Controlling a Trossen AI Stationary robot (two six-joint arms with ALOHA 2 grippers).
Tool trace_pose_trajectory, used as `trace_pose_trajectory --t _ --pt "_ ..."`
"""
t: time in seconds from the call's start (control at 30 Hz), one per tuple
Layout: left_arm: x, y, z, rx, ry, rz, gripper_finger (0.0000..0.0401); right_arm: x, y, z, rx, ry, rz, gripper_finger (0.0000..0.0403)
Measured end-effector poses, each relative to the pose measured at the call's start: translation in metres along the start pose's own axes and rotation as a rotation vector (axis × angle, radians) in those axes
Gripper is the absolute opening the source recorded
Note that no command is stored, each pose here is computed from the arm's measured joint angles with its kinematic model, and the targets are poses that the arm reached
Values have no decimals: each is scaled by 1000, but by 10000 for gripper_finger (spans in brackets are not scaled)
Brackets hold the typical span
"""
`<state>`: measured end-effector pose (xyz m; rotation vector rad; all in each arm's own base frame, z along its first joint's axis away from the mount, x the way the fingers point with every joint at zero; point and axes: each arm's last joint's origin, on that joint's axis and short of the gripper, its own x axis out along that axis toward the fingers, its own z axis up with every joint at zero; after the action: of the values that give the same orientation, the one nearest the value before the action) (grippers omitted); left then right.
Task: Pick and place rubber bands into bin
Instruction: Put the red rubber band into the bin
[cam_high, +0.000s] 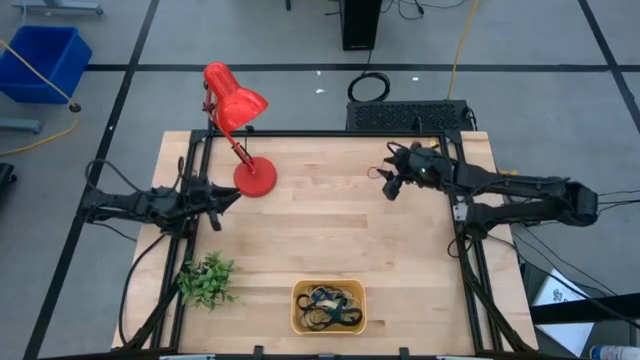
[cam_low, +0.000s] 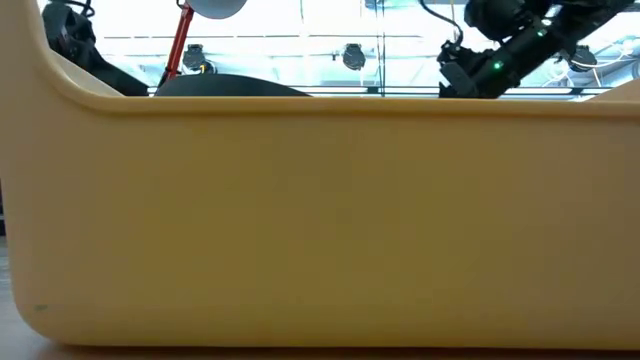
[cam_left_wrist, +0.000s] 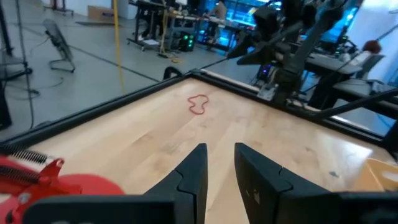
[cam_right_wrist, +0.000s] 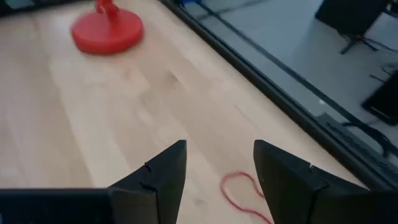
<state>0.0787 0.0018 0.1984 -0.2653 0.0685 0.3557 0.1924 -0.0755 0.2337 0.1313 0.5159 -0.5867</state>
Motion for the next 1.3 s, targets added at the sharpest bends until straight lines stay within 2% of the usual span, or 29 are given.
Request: trace_pose_trajectory --t 0.2,0.33,0.47,0.63,0.93,1.07,1.2,1.3 --pt "3 3 -4 -29 3 43 88 4 -5 33 -68 103 -41 181" --pt "3 5 -4 -2 -1 63 88 14 -9 56 -32 182 -76 181" --pt "4 6 -4 -4 -4 76 88 33 -12 63 -26 313 -106 183" --pt "4 6 -4 -7 -5 79 88 62 -14 59 -19 397 -130 214" --pt "4 6 -4 -7 -4 78 88 89 -36 41 153 509 -207 305" --pt "4 6 -4 -8 -5 78 88 90 -36 41 145 503 -197 321" --pt "4 6 -4 -8 -5 78 88 88 -34 42 84 497 -155 324" --pt "4 6 -4 -8 -5 78 88 90 -34 40 137 506 -172 322"
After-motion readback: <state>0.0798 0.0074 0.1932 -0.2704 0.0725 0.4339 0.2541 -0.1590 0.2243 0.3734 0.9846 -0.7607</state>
